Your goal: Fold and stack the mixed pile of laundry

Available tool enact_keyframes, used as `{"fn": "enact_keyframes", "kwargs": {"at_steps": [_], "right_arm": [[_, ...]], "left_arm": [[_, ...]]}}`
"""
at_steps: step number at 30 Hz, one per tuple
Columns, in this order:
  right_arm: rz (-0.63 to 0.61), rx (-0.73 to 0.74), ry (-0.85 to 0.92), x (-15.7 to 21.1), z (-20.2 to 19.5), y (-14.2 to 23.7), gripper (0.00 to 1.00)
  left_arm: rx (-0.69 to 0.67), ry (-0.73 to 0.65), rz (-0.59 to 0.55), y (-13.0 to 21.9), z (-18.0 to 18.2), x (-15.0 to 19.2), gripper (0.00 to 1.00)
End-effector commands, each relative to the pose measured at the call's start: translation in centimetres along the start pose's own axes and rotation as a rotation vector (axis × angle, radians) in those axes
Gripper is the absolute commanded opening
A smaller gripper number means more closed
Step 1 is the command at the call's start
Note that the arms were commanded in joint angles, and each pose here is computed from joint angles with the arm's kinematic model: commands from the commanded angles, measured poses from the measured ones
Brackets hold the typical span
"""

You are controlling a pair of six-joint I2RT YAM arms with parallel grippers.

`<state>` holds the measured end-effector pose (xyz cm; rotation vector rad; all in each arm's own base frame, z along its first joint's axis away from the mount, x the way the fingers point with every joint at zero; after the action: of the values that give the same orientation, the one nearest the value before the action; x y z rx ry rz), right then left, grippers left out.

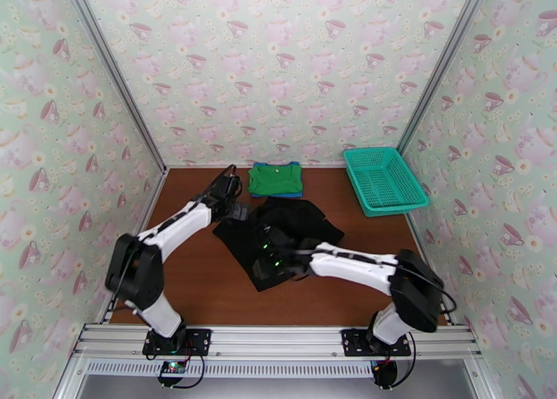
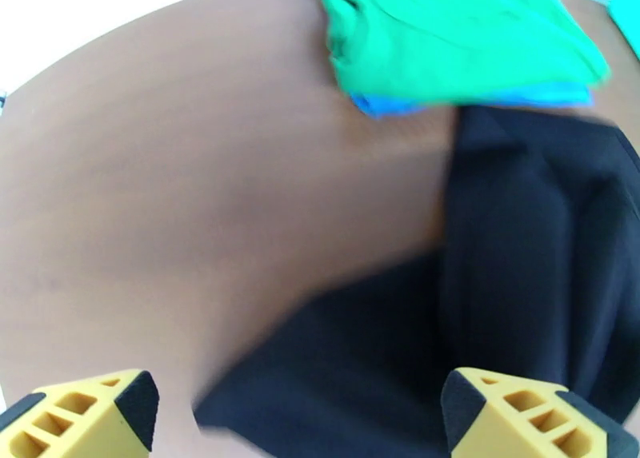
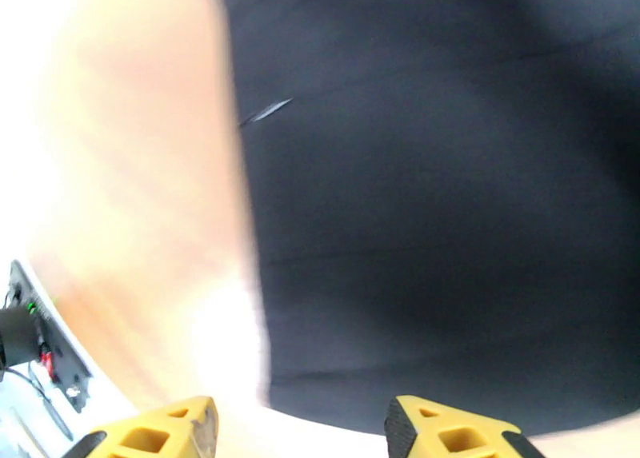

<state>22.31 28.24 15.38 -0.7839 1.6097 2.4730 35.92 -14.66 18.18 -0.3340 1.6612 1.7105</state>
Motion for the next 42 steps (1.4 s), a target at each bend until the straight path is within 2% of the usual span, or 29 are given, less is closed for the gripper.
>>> {"fn": "enact_keyframes", "kwargs": {"at_steps": [1,4,7,11,15,18,22,26,33,40,42], "right_arm": [[-0.054,0.118,0.027,-0.8,-6.5,4.4,0.60],[-0.169,0.139,-0.095,-2.3,-11.9,8.0,0.59],[-0.275,0.148,-0.206,-3.4,-15.8,11.3,0.57],[-0.352,0.130,-0.288,-4.3,-18.1,14.0,0.55],[-0.364,0.103,-0.314,-4.5,-18.7,14.8,0.55],[-0.361,0.088,-0.317,-4.5,-18.6,14.7,0.55],[-0.352,0.075,-0.318,-4.3,-18.5,14.5,0.54],[-0.345,0.069,-0.319,-4.0,-18.6,14.1,0.54],[-0.329,0.065,-0.325,-3.9,-18.8,13.4,0.54],[-0.312,0.069,-0.330,-3.8,-19.1,12.8,0.54],[-0.311,0.078,-0.327,-3.8,-19.2,12.9,0.53]], "left_arm": [[0.117,-0.074,-0.147,4.9,-4.0,0.7,0.93],[0.225,-0.233,-0.186,7.9,-8.8,4.3,0.83],[0.298,-0.349,-0.162,9.9,-12.1,8.0,0.77],[0.372,-0.441,-0.006,11.0,-14.1,12.6,0.73],[0.442,-0.522,0.158,11.2,-15.7,15.3,0.72],[0.478,-0.574,0.263,10.5,-17.2,16.5,0.71],[0.401,-0.631,0.421,8.2,-17.7,17.9,0.70],[0.306,-0.639,0.456,6.6,-17.7,17.3,0.65],[0.320,-0.629,0.454,4.4,-18.9,17.3,0.64],[0.318,-0.644,0.538,1.3,-19.1,19.1,0.64],[0.315,-0.640,0.565,0.5,-19.0,19.6,0.61]]}}
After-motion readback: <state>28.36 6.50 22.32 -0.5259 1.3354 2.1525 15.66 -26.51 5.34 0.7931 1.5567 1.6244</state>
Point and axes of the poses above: each hand's point on the last joint's axis, 136 mm out from that joint toward the fingers, its own y axis back along the fingers, its own z axis along the line the jaws close on, x = y × z, the point moved 4 cm from there along y, back along the fingers, and after that the axes turned 7 degrees about -y, right-handed, at the moved point
